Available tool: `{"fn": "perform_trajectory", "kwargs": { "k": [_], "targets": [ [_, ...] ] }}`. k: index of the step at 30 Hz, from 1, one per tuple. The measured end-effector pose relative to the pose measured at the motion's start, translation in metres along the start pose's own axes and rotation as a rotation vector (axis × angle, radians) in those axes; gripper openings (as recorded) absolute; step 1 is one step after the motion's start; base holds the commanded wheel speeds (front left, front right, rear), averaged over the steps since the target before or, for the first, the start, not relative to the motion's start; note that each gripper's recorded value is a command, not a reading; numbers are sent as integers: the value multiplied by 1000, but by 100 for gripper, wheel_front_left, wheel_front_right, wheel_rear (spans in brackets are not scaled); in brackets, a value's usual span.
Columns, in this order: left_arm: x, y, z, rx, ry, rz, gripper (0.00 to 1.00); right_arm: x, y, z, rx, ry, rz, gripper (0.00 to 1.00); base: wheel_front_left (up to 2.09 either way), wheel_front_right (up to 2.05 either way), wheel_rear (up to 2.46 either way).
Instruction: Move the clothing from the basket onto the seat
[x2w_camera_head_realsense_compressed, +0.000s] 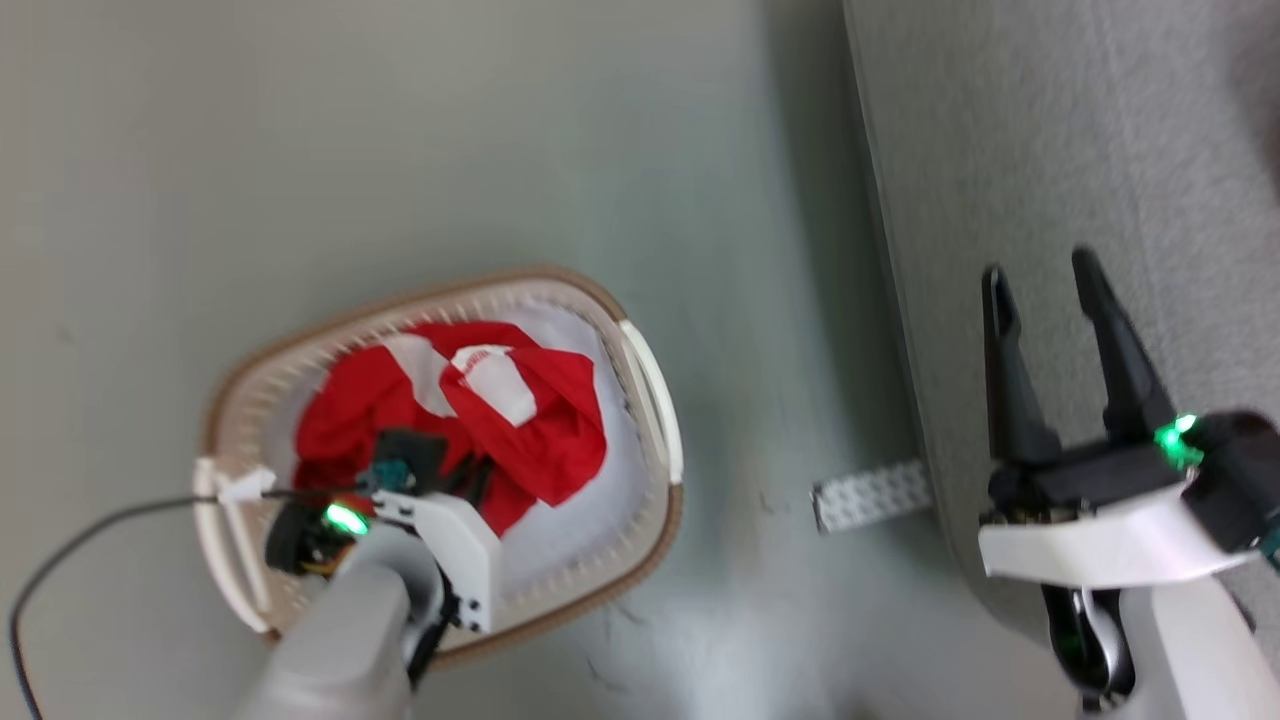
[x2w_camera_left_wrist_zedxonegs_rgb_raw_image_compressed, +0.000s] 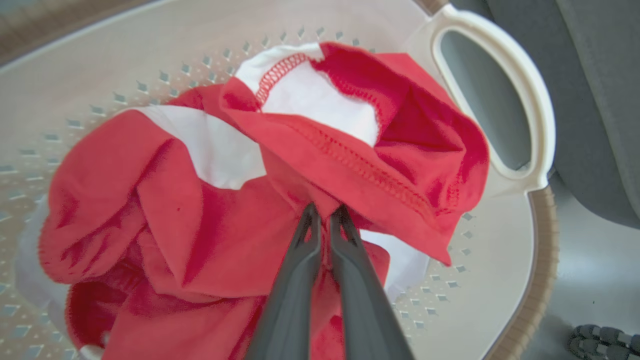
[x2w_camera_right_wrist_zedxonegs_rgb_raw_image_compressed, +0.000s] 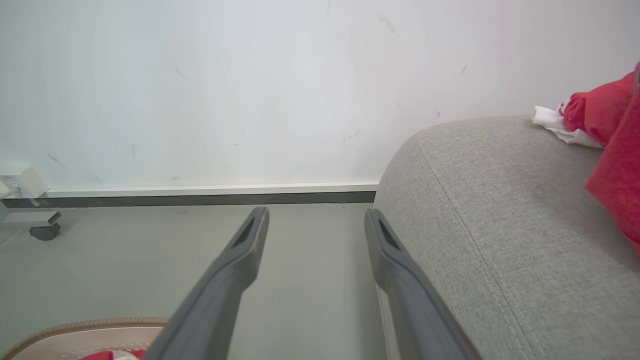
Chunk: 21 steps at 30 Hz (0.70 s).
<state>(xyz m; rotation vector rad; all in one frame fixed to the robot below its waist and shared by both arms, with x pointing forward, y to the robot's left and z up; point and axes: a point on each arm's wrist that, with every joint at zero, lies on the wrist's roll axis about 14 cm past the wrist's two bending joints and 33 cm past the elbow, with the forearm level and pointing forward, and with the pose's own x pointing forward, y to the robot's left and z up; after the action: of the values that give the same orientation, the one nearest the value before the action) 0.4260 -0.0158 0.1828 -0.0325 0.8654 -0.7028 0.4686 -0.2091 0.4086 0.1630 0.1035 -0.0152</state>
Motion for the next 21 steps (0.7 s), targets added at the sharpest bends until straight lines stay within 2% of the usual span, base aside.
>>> {"fn": "perform_trajectory", "kwargs": {
  "k": [9,17,21],
  "targets": [
    [-65,-29,60,-92,-232,30,0,-42,16,23,22,-24,15,100,0,0,0],
    [-146,-35,116,-67,-489,80,0,-83,46,36,29,-44,89,100,0,0,0],
    [-185,-49,143,-40,-611,88,0,-98,64,41,34,-59,142,100,0,0,0]
  ]
}}
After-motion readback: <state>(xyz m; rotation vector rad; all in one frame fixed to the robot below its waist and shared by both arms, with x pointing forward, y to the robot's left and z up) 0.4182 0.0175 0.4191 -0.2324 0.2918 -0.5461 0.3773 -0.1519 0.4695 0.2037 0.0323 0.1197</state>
